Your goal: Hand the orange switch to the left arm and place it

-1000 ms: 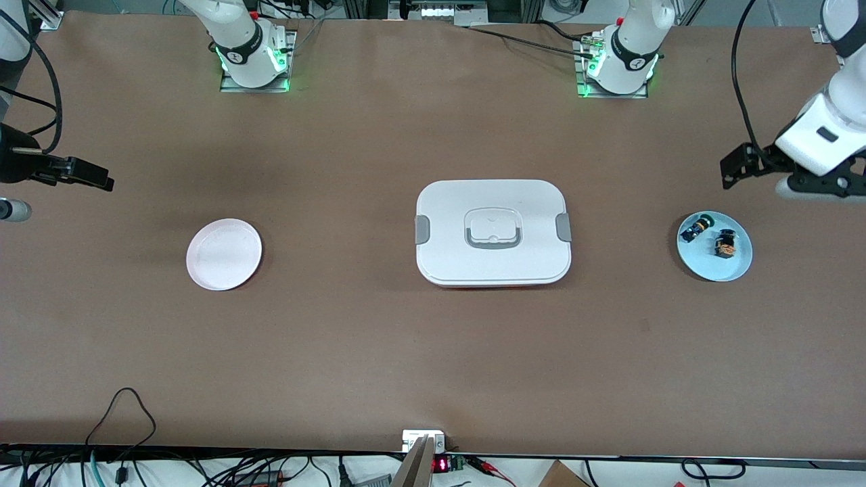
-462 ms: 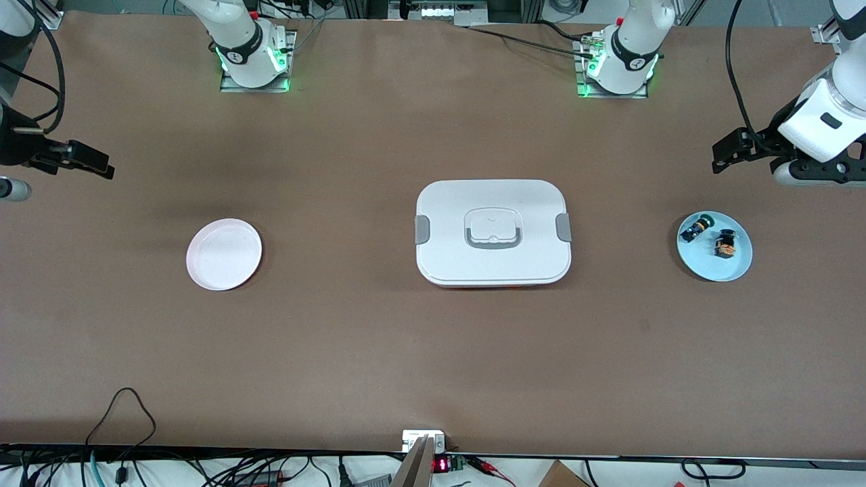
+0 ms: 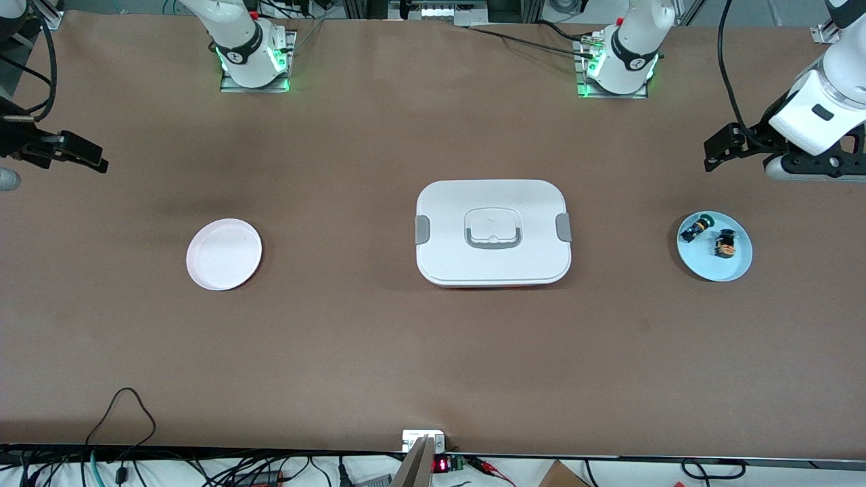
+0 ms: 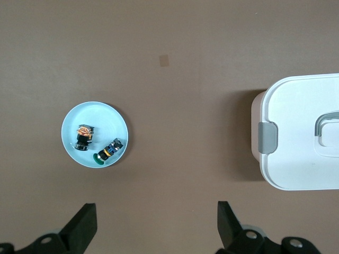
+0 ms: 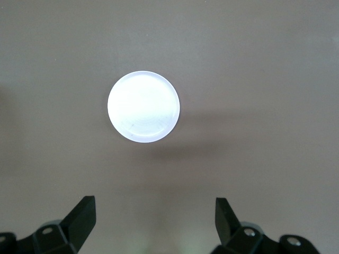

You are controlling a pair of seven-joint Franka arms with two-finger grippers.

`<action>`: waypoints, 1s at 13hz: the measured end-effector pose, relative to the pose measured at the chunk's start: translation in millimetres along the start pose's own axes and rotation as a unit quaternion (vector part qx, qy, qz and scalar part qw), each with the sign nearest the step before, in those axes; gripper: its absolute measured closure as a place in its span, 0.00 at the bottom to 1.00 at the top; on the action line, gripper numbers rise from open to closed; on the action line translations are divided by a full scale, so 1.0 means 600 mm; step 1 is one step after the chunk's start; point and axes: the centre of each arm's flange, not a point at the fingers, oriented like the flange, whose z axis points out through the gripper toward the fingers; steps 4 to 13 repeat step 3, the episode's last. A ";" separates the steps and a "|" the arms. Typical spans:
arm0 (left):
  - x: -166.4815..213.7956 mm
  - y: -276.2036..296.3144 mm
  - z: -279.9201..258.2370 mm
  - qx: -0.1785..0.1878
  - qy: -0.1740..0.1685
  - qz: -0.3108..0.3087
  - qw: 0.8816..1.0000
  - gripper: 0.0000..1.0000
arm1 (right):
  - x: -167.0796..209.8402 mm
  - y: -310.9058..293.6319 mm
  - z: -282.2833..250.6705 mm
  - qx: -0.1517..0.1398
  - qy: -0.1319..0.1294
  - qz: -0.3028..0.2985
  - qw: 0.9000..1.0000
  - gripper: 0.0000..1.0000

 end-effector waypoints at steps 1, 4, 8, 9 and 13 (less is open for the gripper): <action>0.000 0.000 0.001 0.000 -0.001 0.000 1.000 0.00 | 0.000 0.000 0.000 0.000 0.000 0.000 1.000 0.00; 0.002 0.000 0.001 0.000 -0.001 0.000 1.000 0.00 | 0.000 -0.002 -0.001 0.000 0.000 -0.001 1.000 0.00; 0.002 0.000 0.001 0.000 -0.001 0.000 1.000 0.00 | 0.000 -0.002 -0.001 0.000 0.000 -0.001 1.000 0.00; 0.002 0.000 0.001 0.000 -0.001 0.000 1.000 0.00 | 0.000 -0.002 -0.001 0.000 0.000 -0.001 1.000 0.00; 0.002 0.000 0.001 0.000 -0.001 0.000 1.000 0.00 | 0.000 -0.002 -0.001 0.000 0.000 -0.001 1.000 0.00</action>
